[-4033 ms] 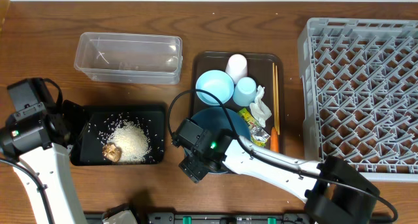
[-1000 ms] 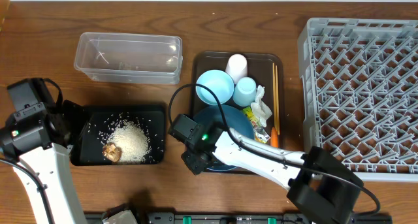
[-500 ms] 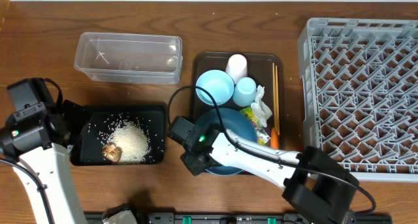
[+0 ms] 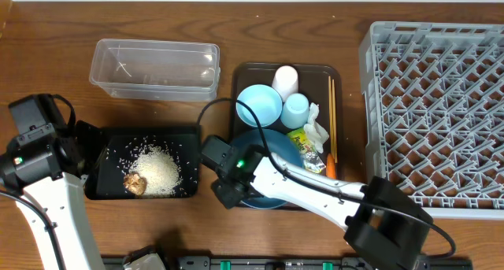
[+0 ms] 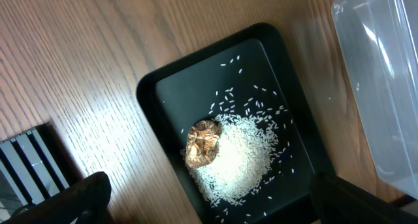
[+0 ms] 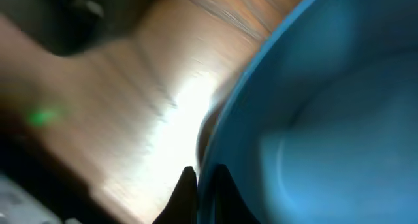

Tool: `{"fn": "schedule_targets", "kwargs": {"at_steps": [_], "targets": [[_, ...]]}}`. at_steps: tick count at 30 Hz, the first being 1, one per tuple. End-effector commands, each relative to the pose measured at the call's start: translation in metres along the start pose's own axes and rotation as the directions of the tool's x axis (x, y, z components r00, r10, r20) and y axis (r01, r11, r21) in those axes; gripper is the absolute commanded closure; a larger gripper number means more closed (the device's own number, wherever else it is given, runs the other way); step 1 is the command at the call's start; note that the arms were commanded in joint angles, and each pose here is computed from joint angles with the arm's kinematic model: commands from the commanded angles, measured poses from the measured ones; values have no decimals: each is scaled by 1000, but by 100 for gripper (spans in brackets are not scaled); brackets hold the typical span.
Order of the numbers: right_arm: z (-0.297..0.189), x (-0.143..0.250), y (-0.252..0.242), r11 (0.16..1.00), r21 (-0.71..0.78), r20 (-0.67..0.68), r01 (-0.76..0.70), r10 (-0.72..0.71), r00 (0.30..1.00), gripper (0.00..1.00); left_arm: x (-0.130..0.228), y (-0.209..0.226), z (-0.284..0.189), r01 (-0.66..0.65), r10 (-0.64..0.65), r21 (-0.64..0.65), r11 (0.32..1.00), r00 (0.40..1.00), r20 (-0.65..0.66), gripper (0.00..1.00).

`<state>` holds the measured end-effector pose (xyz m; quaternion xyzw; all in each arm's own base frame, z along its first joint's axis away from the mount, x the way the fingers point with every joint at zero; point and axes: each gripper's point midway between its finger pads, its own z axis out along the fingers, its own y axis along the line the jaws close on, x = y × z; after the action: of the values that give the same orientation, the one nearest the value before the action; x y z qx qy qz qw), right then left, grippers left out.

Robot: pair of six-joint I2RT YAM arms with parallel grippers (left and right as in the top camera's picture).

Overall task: Sort waste into correct bins and load items into the dishwasher rack
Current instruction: 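Grasp the blue plate rim with the right gripper, then lift the blue plate and carry it right over the grey rack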

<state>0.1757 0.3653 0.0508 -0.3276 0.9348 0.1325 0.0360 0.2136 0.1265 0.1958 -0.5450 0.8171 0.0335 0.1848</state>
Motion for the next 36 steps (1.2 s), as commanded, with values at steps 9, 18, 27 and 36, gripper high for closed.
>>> {"fn": "schedule_targets", "kwargs": {"at_steps": [9, 18, 27, 36], "targets": [[-57, -34, 37, 992, -121, 44, 41, -36, 998, 99, 1, 3, 0, 13, -13, -8, 1000, 1000, -3, 2], [-126, -59, 8, 991, -130, 164, 14, 7, 986, 99, 1, 3, 0, 13, -13, -7, 1000, 1000, -3, 2], [-217, -59, -42, 977, -210, 322, -42, 110, 940, 99, 1, 3, 0, 13, -13, -8, 1000, 1000, -3, 2], [-319, -31, -126, 958, -259, 531, -120, 245, 811, 99, 1, 3, 0, 13, -13, -8, 1000, 1000, -3, 2]]}}
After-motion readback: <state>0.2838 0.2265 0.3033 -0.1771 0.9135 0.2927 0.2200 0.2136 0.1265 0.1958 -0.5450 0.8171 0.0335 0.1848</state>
